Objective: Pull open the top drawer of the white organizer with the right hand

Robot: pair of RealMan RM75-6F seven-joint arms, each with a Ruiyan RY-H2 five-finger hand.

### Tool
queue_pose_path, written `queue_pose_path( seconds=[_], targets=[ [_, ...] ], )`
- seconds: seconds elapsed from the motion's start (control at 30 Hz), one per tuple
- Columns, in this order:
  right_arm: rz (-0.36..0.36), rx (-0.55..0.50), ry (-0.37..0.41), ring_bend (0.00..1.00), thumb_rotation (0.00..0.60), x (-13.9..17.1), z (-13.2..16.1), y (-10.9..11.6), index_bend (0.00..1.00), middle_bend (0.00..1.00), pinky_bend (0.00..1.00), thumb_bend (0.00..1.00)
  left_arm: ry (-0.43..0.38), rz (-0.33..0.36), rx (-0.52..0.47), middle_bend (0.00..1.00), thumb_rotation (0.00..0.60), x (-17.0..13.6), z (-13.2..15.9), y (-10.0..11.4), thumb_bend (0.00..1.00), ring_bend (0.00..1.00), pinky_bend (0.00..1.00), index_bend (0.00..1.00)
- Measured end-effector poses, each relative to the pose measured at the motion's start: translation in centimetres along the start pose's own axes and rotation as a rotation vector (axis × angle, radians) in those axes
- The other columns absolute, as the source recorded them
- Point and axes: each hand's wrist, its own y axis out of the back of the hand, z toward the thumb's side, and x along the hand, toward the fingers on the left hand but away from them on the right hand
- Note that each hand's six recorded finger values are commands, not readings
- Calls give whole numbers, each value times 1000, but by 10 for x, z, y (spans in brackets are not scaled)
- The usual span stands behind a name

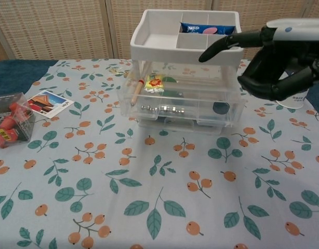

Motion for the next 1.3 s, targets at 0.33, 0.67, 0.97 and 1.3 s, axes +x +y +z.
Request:
queue_pose_path(
  seconds=[0.33,0.67,0.97,1.3],
  targets=[
    [8,255,101,965,600,-37,35,30,163,874,954,628,7,8,-8,19,600,-5,-3,2,230,9,84,129],
    [170,531,43,1000,600,-62,31,33,163,1000,1000,1000,10,6,-8,19,600,-8,-7,3,231,9,84,129],
    [270,719,-40,1000,600,-53,25,55,282,1000,1000,1000,-7,9,-18,19,600,-5,-3,1,230,9,84,129],
    [403,867,-86,1000,600,-33,9,49,349,1000,1000,1000,-13,9,-24,19,600,-5,0,0,230,9,84,129]
  ],
)
